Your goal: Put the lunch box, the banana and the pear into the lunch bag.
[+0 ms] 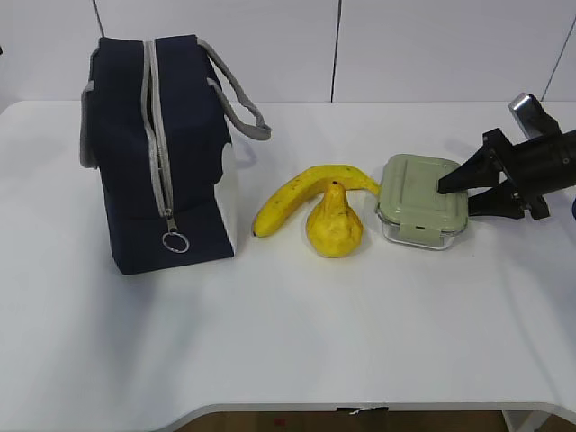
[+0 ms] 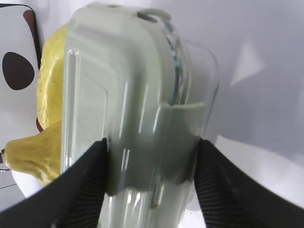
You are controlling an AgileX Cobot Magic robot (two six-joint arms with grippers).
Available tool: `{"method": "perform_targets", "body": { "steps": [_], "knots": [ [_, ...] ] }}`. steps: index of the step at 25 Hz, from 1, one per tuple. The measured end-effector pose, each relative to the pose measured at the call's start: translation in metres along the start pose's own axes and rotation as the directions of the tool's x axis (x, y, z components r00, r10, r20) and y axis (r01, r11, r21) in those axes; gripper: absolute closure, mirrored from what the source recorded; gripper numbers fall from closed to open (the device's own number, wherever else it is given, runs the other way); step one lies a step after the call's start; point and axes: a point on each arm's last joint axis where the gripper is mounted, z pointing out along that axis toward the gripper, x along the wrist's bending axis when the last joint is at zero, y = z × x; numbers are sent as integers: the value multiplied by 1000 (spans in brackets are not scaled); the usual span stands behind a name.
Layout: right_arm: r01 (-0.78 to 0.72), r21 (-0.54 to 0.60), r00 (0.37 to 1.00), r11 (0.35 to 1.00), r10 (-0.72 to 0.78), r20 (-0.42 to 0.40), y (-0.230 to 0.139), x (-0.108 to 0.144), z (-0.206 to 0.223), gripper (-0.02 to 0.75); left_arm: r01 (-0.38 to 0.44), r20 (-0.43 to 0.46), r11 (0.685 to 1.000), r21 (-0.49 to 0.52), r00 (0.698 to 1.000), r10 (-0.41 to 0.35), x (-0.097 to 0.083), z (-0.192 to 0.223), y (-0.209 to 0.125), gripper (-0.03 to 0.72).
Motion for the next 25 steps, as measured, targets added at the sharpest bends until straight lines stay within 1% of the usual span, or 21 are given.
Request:
{"method": "perform_targets", "body": {
  "steps": [8,14,25],
  "knots": [
    [4,1,1000,1000,-4,-5,0,0,0,312,0,0,1000,0,1000,0,0,0,0,321],
    [11,14,1000,1000,-11,-20,-1,2,0,342,0,0,1000,0,1000,0,0,0,0,321],
    [30,36,999,999,-28,-41,-3,3,0,345,0,0,1000,0,1000,0,0,0,0,321]
  ]
}}
